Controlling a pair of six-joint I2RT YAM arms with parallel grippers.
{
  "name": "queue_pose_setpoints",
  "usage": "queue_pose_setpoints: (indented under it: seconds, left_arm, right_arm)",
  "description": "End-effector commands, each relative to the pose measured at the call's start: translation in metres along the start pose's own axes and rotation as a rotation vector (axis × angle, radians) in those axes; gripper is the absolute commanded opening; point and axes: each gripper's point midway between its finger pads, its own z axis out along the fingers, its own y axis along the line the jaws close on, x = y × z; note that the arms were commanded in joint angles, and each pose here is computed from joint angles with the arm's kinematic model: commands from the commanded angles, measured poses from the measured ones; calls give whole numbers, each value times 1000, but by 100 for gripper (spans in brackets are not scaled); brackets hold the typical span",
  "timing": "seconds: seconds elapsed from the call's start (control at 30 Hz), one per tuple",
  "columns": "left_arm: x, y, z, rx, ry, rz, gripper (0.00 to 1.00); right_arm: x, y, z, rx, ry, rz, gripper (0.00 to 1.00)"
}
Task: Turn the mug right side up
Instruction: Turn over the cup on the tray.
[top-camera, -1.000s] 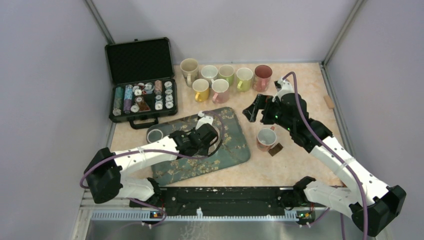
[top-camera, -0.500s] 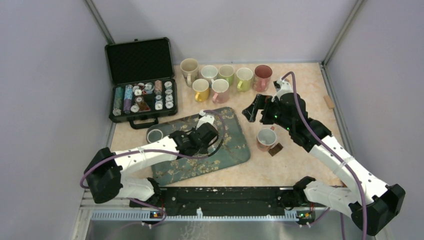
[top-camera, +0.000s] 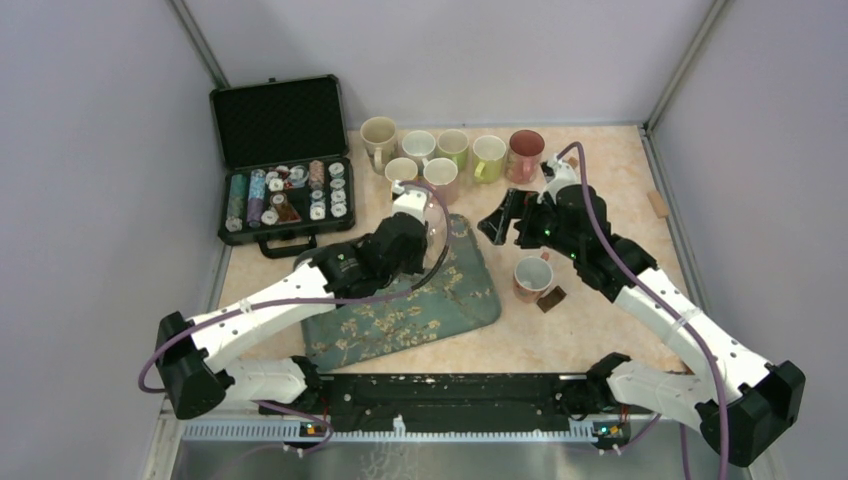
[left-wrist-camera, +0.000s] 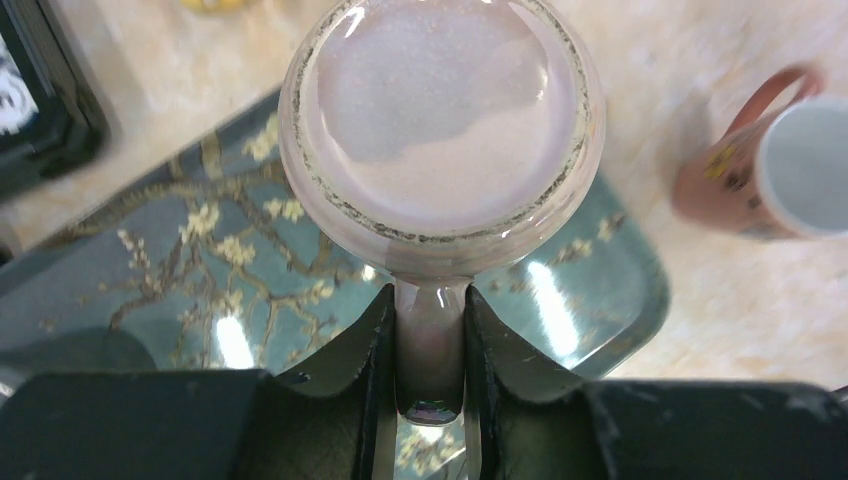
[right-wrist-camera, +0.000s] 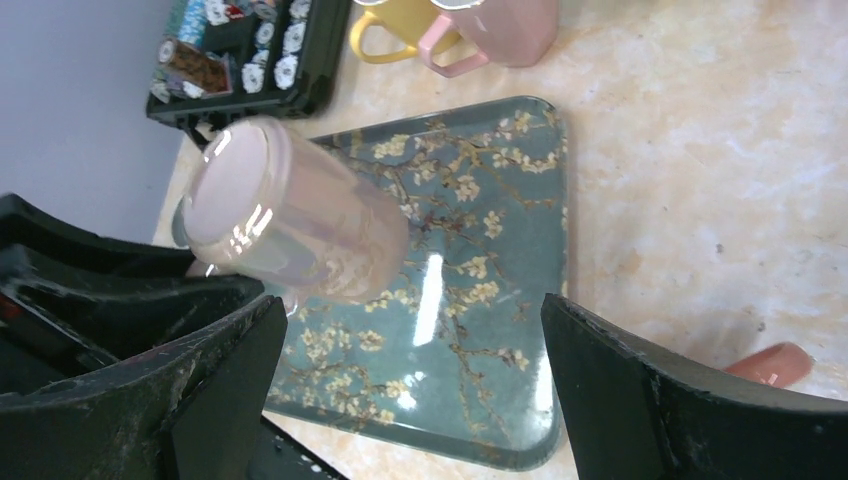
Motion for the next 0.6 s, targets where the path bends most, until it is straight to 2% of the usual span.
queue_pose_setpoints:
  seconds: [0.0,0.3,0.57]
  left_arm:
    - [-105,-15,-31,89,-295,-135,0]
    - [-181,-16,-47,234,-462,-246,0]
    - [-233,-34,-69,403,-568,-302,0]
  right_arm:
    - [-24,31,-2,-118,-64,12,99]
    - [-31,67,-4,-300,-74,71,99]
    - [-36,94,-1,-488,-73,151,99]
